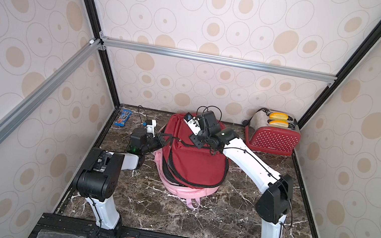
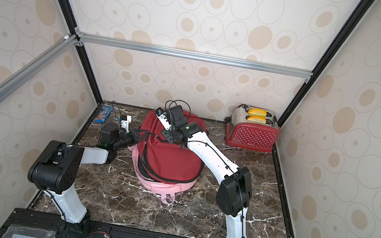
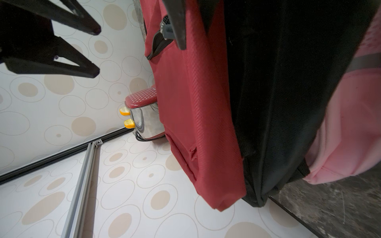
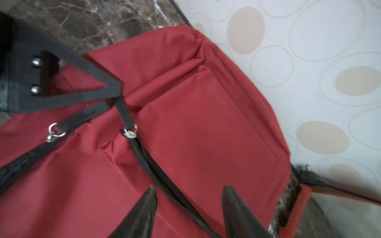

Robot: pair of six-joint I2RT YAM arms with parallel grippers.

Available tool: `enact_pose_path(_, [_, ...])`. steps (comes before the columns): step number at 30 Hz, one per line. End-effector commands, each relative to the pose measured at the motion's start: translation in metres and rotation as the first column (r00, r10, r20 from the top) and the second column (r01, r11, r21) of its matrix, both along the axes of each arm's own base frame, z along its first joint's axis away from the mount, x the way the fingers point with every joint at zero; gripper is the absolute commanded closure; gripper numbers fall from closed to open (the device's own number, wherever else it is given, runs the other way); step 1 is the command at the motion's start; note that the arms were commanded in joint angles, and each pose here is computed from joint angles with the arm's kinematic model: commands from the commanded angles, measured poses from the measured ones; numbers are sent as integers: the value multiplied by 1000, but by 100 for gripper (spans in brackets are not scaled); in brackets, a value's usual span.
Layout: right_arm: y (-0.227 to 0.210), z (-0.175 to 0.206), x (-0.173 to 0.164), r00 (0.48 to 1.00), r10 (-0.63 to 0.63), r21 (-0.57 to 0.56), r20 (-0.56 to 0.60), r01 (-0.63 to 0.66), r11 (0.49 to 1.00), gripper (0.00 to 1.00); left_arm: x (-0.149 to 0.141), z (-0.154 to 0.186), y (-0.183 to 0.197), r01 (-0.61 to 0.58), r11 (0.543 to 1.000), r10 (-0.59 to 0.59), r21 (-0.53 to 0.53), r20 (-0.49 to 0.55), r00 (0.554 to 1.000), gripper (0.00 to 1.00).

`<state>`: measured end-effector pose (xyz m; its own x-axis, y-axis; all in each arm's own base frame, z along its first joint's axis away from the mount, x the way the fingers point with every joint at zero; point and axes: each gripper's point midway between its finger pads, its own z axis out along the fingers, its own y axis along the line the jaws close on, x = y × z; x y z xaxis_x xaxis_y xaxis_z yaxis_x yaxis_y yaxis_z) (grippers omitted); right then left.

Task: Zip up the backpack
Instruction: Zip the zipper on the backpack.

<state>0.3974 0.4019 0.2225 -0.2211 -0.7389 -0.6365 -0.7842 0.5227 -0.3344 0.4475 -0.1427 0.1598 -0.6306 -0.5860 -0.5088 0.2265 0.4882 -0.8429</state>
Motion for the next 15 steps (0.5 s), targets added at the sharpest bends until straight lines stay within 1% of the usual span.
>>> enact_pose_path(1, [11, -4, -5, 993, 81, 29, -84, -79, 996, 46, -5, 27, -10, 44, 999, -43, -16, 82, 996, 100])
enact_pose_path(5, [27, -3, -11, 977, 153, 48, -151, -147, 988, 48, -5, 27, -10, 42, 999, -41, -6, 82, 996, 100])
enact_pose_path(6, [32, 5, -11, 974, 168, 65, -150, -159, 985, 49, -5, 28, -10, 42, 999, -41, -5, 85, 995, 100])
enact_pose_path(10, [44, 2, -24, 948, 230, 94, -221, -214, 972, 52, -6, 28, -10, 42, 999, -42, 4, 86, 995, 100])
enact_pose_path(15, [46, -6, -37, 929, 266, 79, -259, -254, 964, 53, -7, 30, -10, 39, 999, -40, 7, 88, 995, 100])
